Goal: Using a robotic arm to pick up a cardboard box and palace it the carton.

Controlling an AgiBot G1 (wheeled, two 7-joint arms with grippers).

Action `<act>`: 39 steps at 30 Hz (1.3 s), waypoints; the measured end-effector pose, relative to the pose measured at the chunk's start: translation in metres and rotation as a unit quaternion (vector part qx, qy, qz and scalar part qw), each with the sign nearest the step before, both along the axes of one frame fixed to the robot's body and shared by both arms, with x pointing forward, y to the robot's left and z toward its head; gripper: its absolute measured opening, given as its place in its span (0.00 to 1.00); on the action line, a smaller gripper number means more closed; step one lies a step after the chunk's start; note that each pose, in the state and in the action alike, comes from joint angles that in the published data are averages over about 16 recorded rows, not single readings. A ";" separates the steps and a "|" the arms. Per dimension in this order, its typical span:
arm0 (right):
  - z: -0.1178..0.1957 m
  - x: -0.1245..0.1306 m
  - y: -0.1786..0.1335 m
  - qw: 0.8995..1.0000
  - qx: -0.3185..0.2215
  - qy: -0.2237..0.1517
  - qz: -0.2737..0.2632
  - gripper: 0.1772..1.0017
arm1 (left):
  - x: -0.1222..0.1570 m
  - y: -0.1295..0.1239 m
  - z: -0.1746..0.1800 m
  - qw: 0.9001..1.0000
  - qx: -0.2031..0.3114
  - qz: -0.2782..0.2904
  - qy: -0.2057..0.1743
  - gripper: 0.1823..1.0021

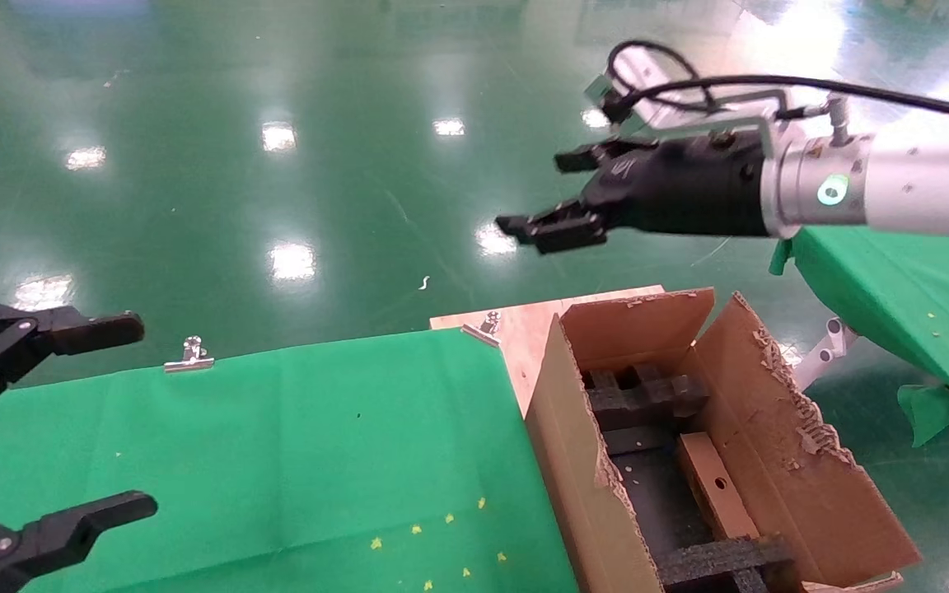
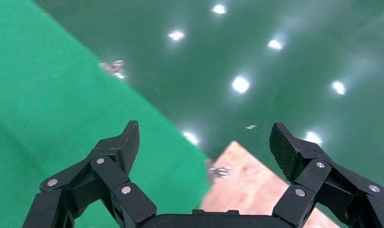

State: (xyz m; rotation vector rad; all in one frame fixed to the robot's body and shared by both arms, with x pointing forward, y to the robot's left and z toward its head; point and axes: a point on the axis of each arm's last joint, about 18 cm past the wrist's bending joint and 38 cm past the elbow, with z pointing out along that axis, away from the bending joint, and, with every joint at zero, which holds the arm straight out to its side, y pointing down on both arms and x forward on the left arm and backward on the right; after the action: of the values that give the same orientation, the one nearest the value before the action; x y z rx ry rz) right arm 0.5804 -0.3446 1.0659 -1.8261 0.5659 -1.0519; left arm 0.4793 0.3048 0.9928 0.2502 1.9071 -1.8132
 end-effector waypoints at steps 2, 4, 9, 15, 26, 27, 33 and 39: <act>-0.005 -0.002 0.005 1.000 0.000 0.006 0.017 1.00 | 0.000 0.000 0.000 1.000 0.000 0.000 0.000 1.00; -0.010 -0.004 0.009 0.999 0.000 0.012 0.034 1.00 | 0.000 0.000 0.000 1.000 0.000 0.000 0.000 1.00; -0.022 -0.010 0.019 0.997 0.002 0.023 0.079 1.00 | 0.000 0.000 0.000 1.000 0.000 0.000 0.000 1.00; -0.034 -0.021 0.030 0.990 0.007 0.030 0.134 1.00 | 0.000 0.000 0.000 1.000 0.000 0.000 0.000 1.00; -0.052 -0.045 0.044 0.971 0.021 0.020 0.238 1.00 | 0.000 0.000 0.000 1.000 0.000 0.000 0.000 1.00; -0.054 -0.047 0.045 0.969 0.023 0.018 0.247 1.00 | 0.000 0.000 0.000 1.000 0.000 0.000 0.000 1.00; -0.061 -0.063 0.048 0.953 0.034 -0.001 0.300 1.00 | 0.000 0.000 0.000 1.000 0.000 0.000 0.000 1.00; -0.067 -0.081 0.048 0.935 0.046 -0.029 0.350 1.00 | 0.000 0.000 0.000 1.000 0.000 0.000 0.000 1.00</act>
State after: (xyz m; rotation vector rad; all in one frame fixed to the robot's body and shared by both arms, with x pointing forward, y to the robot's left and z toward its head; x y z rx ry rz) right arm 0.4997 -0.2968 0.9990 -1.7019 -0.0874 -0.5725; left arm 0.4793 0.3048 0.9928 0.2502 1.9071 -1.8132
